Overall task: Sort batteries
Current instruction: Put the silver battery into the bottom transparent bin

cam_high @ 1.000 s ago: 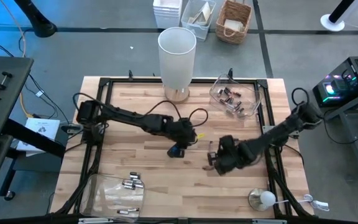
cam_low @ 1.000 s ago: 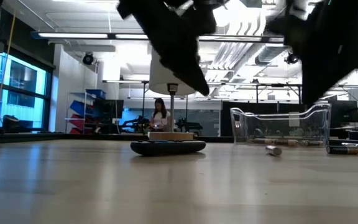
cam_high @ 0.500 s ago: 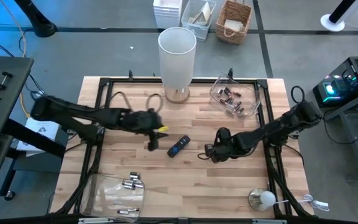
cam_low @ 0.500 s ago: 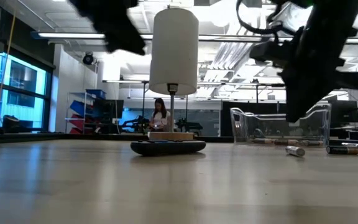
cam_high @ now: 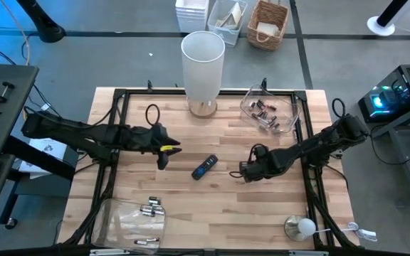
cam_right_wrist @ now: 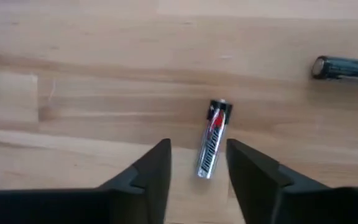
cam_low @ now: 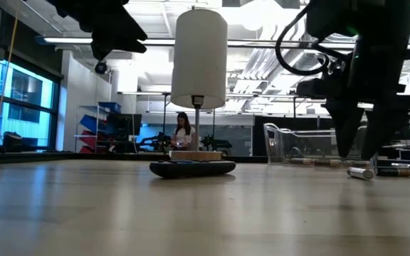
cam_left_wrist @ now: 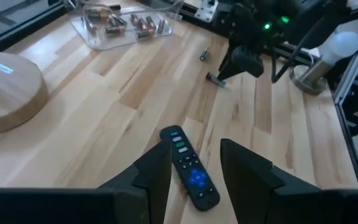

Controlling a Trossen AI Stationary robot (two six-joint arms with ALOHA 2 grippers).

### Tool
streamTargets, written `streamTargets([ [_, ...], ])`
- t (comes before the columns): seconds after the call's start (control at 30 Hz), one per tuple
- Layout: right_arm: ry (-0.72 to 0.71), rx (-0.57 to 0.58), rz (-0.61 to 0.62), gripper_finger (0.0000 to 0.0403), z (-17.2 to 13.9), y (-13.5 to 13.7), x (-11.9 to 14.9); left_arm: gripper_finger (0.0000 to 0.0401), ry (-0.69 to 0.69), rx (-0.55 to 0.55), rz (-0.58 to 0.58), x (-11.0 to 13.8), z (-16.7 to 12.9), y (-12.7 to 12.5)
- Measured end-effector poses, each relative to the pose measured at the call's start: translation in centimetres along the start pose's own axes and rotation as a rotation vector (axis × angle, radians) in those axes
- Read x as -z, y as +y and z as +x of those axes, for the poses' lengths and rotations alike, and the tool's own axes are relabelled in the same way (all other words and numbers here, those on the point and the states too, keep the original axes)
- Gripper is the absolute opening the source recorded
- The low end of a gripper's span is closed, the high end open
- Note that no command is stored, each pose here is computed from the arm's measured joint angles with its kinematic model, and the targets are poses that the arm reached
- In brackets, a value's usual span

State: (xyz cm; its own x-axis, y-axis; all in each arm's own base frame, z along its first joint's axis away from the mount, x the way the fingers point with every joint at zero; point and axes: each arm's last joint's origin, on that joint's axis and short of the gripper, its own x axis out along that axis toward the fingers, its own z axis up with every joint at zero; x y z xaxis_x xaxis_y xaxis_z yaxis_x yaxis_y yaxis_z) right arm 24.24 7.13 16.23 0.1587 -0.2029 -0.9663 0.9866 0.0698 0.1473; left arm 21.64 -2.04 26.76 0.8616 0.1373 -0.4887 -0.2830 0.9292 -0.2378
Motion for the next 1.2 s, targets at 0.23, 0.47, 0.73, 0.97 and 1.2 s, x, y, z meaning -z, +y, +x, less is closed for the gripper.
streamTargets([
  [0.23,-0.002,0.118,-0.015,0.0171,0.8,-0.6,-0.3,0.0129,0.004,0.0,-0.016,0.0,0.0,0.0],
  [0.47,0.033,0.183,-0.066,0.0148,3.5,0.1,0.6,0.0129,-0.002,0.057,-0.004,-0.2,-0.6,-0.1],
  [0.73,0.054,0.091,-0.171,0.0035,2.6,1.4,1.2,0.0129,-0.249,0.205,-0.054,-4.2,-7.1,-0.2],
  [0.97,-0.054,-0.474,-0.385,0.0035,-3.2,8.5,1.2,0.0129,-0.507,0.222,-0.029,-6.7,-13.7,0.7],
  [1.2,-0.258,-1.031,-0.655,0.0035,-8.4,15.9,1.3,0.0129,-0.582,0.092,-0.083,-6.7,-14.9,1.5],
])
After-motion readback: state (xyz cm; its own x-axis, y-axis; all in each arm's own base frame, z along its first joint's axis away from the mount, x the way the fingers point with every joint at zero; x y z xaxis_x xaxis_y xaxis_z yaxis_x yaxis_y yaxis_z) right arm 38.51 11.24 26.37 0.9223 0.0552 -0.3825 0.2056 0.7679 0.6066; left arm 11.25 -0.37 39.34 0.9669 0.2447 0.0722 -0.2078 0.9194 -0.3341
